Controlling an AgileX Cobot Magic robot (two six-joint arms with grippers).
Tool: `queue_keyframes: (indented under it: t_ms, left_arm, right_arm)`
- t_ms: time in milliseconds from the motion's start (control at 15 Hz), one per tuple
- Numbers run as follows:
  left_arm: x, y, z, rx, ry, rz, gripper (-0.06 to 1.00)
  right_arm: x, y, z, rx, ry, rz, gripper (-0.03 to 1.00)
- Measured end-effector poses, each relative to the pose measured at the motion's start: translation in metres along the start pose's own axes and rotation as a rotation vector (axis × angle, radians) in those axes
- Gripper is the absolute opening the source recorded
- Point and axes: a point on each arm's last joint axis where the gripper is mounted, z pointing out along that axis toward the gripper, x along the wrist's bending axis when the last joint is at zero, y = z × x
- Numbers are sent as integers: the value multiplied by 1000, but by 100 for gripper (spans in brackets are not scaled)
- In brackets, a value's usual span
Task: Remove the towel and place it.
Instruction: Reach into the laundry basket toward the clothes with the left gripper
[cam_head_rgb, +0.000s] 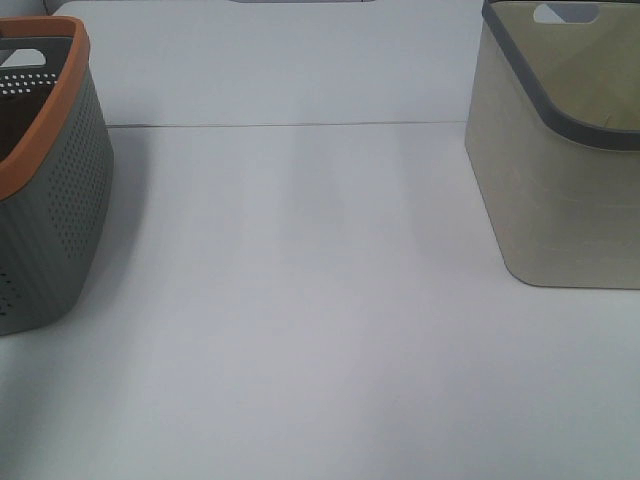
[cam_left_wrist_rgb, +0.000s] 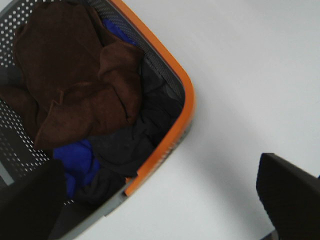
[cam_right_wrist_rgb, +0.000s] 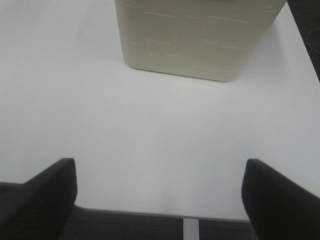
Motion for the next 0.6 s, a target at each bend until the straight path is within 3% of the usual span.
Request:
queue_keyframes:
  t_ms: [400,467,600]
  left_arm:
    - [45,46,45,47,-20,227,99]
    - [60,52,70,112,-26,403,99]
    - [72,53,97,172,-56,535,99]
  right_arm:
    - [0,0,0,0,0,0,79]
    - [0,0,0,0,0,0,79]
    - [0,0,0,0,0,0,79]
